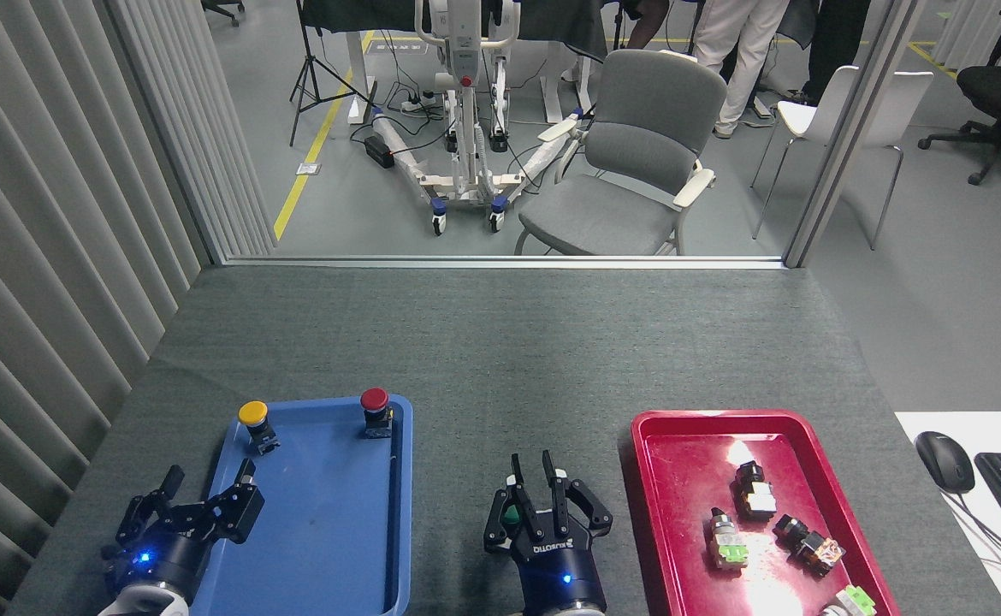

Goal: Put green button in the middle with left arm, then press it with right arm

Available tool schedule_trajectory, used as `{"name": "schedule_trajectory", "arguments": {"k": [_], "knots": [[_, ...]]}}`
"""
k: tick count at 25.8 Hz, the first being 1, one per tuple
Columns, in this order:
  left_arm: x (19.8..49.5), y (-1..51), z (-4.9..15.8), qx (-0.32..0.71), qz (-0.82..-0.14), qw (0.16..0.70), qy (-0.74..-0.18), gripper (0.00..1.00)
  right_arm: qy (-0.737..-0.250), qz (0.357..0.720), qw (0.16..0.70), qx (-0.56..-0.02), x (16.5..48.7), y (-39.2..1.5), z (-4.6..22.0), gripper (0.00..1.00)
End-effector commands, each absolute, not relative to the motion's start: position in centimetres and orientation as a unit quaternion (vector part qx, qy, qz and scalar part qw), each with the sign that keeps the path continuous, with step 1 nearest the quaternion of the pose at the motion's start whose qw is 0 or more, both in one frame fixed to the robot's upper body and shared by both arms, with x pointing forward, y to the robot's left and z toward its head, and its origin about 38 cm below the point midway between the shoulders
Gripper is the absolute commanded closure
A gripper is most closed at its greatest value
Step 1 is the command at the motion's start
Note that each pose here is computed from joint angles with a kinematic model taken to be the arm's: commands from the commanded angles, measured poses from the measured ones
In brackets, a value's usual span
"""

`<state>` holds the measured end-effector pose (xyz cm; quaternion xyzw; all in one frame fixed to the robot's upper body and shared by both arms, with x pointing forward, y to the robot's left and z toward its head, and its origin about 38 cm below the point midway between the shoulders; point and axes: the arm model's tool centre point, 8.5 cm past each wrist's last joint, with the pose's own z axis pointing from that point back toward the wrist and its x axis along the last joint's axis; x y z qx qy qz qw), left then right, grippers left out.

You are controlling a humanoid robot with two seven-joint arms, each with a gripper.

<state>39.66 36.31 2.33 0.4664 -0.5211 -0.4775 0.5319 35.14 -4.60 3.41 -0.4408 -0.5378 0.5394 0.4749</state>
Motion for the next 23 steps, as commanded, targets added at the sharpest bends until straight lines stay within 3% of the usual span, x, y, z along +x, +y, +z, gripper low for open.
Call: {"name": "schedule_trajectory", "arguments": {"k": [1,3,10,16,23], "knots": [[39.6,36.9,3.6,0.488,-0.449,0.511,-0.547,0.0,-0.535,0.534,0.479,-0.446,34.1,-5.3,2.6,0.18],[39.5,37.4,3.9,0.497,-0.439,0.508,-0.549,0.0,-0.541,0.52,0.475,-0.459,33.6,-6.0,2.4,0.02],[39.6,37.1,4.0,0.495,-0.438,0.508,-0.552,0.0,-0.52,0.522,0.48,-0.476,31.2,-8.0,0.4,0.01],[39.8,36.7,4.3,0.495,-0.438,0.504,-0.557,0.0,-0.512,0.479,0.486,-0.521,31.7,-11.7,0.7,0.01],[38.7,33.4,5.5,0.509,-0.412,0.53,-0.539,0.0,-0.494,0.463,0.501,-0.539,32.0,-14.3,0.6,0.01]]}}
